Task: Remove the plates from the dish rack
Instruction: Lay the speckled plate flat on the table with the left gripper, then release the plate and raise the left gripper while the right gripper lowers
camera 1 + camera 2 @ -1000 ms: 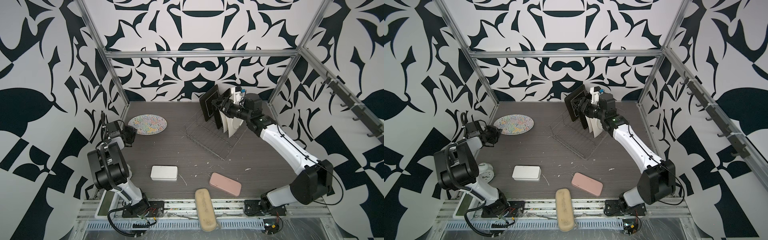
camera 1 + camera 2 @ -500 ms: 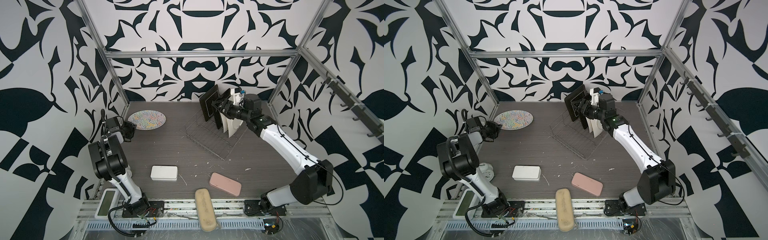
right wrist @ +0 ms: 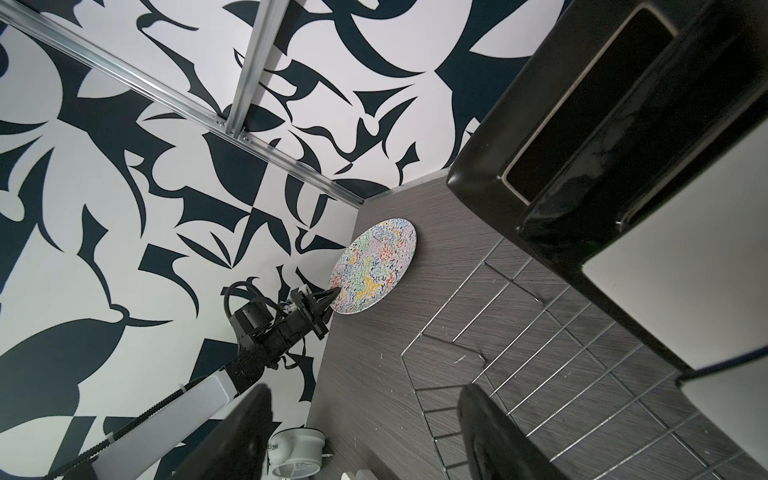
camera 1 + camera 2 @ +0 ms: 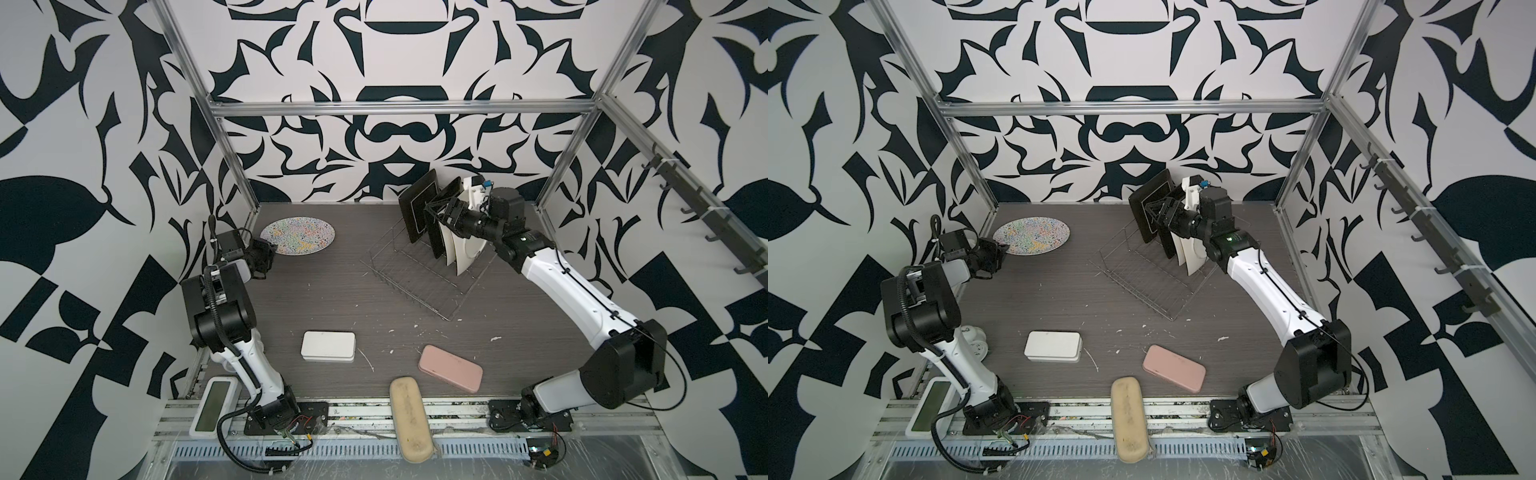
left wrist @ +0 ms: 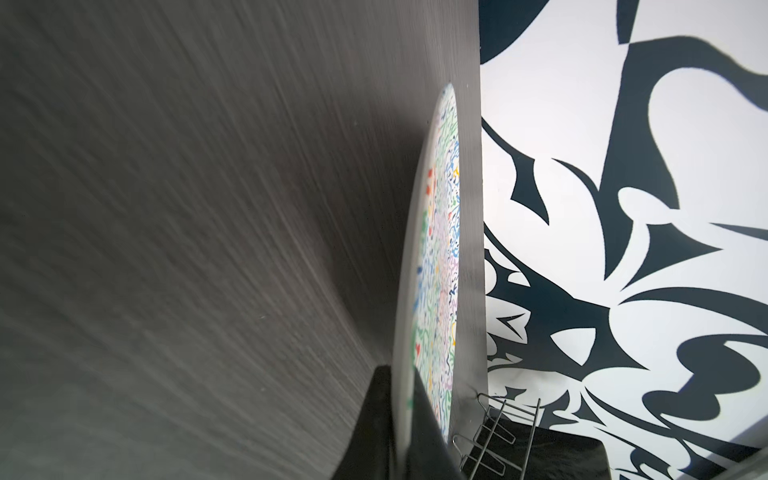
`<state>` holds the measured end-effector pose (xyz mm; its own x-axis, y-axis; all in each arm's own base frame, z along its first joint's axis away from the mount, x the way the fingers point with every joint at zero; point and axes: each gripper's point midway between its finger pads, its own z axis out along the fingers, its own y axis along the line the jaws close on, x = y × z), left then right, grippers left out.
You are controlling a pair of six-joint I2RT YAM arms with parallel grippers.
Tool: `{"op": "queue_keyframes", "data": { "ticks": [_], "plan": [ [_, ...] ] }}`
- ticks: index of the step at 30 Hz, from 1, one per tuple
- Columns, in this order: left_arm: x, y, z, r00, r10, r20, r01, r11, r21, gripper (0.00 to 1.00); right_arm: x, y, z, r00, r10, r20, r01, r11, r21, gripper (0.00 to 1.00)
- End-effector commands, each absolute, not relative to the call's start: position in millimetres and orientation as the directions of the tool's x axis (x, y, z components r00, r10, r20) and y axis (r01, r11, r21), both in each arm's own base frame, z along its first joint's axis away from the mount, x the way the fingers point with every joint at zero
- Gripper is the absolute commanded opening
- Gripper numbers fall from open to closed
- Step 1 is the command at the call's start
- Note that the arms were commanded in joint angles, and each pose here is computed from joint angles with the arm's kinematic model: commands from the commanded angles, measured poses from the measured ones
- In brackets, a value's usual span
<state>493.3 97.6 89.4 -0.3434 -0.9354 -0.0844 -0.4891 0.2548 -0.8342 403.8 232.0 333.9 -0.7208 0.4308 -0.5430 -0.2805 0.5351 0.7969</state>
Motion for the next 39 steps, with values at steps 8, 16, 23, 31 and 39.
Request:
{"op": "queue_keyframes", "data": {
  "ticks": [8,16,23,31,39],
  "plan": [
    [517.8,102.1,94.9,-0.339,-0.937,-0.084,-0.461,0.243,-0.853,0.25,403.0,227.2,347.0,-0.692,0.433,-0.578,-0.312,0.544,0.779,0.74],
    [513.0,102.3,97.4,-0.335,-0.938,-0.088,-0.472,0.248,-0.846,0.50,401.0,224.4,347.0,-0.687,0.435,-0.582,-0.308,0.552,0.775,0.74],
    [502.1,105.9,92.5,-0.334,-0.936,-0.113,-0.528,0.285,-0.800,0.69,396.7,220.9,342.8,-0.686,0.429,-0.588,-0.301,0.568,0.766,0.75],
    [488.5,109.0,88.3,-0.327,-0.935,-0.136,-0.571,0.310,-0.760,0.83,394.6,217.1,341.9,-0.681,0.430,-0.593,-0.297,0.578,0.760,0.74],
    [474.1,110.0,94.9,-0.322,-0.929,-0.183,-0.579,0.346,-0.738,0.92,393.3,204.1,335.6,-0.667,0.446,-0.597,-0.236,0.633,0.737,0.75]
  ]
}}
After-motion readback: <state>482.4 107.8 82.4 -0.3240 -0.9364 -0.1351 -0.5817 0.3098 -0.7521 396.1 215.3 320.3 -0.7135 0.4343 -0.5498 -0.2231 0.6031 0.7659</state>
